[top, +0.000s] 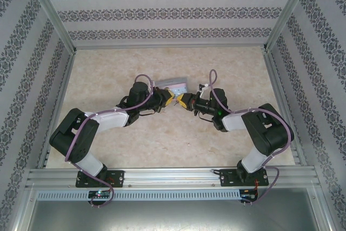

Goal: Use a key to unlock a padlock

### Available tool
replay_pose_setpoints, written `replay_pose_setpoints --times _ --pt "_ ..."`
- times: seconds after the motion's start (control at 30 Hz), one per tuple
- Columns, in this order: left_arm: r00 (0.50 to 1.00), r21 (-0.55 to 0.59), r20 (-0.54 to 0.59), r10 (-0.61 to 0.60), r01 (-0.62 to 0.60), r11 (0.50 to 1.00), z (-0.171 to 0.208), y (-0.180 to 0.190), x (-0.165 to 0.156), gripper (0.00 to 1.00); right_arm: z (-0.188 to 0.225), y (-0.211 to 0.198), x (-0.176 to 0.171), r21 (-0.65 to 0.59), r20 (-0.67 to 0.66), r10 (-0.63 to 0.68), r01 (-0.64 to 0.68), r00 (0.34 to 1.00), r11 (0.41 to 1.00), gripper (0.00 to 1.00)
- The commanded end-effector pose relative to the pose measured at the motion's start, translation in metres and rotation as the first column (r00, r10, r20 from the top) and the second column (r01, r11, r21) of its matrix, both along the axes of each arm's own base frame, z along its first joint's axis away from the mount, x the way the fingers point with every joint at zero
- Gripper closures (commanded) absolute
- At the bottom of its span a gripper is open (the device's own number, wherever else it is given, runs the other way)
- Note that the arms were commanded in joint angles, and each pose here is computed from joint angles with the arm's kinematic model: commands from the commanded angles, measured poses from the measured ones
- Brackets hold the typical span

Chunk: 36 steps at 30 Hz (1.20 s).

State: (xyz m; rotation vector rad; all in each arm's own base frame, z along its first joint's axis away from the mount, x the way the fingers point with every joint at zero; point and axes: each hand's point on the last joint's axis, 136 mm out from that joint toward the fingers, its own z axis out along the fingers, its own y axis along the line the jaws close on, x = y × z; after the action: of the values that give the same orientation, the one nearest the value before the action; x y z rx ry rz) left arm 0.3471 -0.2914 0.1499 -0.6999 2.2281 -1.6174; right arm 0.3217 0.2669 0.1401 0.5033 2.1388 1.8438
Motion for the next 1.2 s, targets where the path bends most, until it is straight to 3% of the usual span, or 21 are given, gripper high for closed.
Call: replay_pose_setpoints --times 0.0,0.27,0.5,0.7,1.17 --pt "0.971 -0.127 0.067 -0.229 0.236 0.964 0.038 -0.033 -0.039 1.0 0.035 0.005 0.016 0.022 0.164 0.017 -0.021 0.986 1.0 1.0" --pt "0.969 -0.135 0.047 -0.242 0.246 0.96 0.031 -0.034 -0.042 1.0 0.024 0.007 0.004 -0.111 0.282 0.146 -0.119 0.948 0.987 1.0" --pt "0.964 -0.1 0.032 -0.264 0.266 0.959 0.019 -0.035 -0.043 1.0 0.001 -0.015 0.013 -0.142 0.241 0.093 -0.059 0.966 0.988 1.0" --pt "0.955 -0.062 0.061 -0.291 0.295 0.953 0.02 -0.039 -0.042 1.0 0.008 -0.008 0.01 -0.007 0.187 0.069 -0.069 0.98 0.998 1.0" --pt "0.941 -0.08 0.135 -0.312 0.324 0.943 0.038 -0.043 -0.04 1.0 0.004 0.002 0.001 0.131 0.056 0.074 -0.081 0.996 0.988 1.0"
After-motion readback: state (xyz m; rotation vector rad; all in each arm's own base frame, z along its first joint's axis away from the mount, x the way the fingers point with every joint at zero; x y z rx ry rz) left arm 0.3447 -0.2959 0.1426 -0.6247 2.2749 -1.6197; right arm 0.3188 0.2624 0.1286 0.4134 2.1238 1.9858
